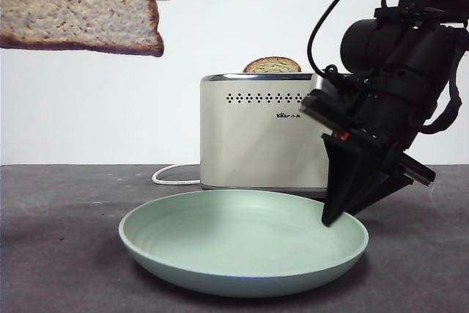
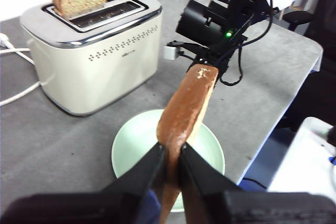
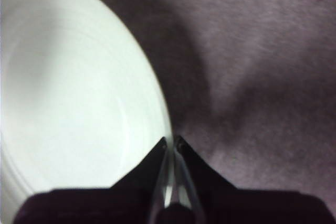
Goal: Take the bread from the toaster,put the bread on the plate,put the plate on the table
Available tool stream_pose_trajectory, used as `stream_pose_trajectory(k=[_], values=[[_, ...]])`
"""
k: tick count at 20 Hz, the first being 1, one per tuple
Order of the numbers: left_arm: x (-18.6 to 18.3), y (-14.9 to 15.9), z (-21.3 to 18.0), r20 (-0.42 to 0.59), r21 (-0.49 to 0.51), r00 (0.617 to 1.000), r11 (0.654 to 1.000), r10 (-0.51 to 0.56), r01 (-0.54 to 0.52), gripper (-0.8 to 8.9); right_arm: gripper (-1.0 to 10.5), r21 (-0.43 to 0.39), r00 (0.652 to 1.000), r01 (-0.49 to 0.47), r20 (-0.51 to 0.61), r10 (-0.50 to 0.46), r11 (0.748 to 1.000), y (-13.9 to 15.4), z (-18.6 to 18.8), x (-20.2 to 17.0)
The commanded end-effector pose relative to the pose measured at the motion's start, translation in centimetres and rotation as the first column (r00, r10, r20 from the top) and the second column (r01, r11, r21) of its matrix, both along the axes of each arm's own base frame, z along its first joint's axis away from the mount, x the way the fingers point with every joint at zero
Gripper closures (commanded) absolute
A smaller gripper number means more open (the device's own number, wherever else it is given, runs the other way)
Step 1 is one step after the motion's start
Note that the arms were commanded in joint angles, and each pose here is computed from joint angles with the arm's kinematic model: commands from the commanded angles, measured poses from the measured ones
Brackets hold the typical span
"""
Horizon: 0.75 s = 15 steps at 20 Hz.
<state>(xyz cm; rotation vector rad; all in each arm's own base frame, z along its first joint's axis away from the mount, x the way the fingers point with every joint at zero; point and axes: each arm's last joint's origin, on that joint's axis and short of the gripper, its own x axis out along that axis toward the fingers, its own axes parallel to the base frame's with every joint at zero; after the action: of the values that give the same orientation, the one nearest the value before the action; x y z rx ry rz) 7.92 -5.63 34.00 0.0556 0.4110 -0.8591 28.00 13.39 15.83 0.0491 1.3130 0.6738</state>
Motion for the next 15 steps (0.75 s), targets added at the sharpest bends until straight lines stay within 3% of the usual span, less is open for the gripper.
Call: stream_pose_trajectory(k=[1,9,15], values=[[-0.1,-0.1,0.0,-0.026,-0.040,1.000,0.999,-0.015,0.014,8.20,9.6,0.005,1.000,0.007,0.010,-0.007,1.000,0.0,0.4,-0.1],[-0.3,-0.4,0.4,-0.124,-0.182,0.987,0.980,-0.097,0.074,8.20,9.6,0.096,0.987,0.050,0.148,-0.064,0.994,-0.6,5.7,-1.6],[0.1,-0.9,2.0,-0.143,-0.374,0.970,0.918,-0.197,0.131,8.21,9.6,0.172,0.965,0.051,0.245,-0.093,0.984,-1.4,10.4,-4.6]])
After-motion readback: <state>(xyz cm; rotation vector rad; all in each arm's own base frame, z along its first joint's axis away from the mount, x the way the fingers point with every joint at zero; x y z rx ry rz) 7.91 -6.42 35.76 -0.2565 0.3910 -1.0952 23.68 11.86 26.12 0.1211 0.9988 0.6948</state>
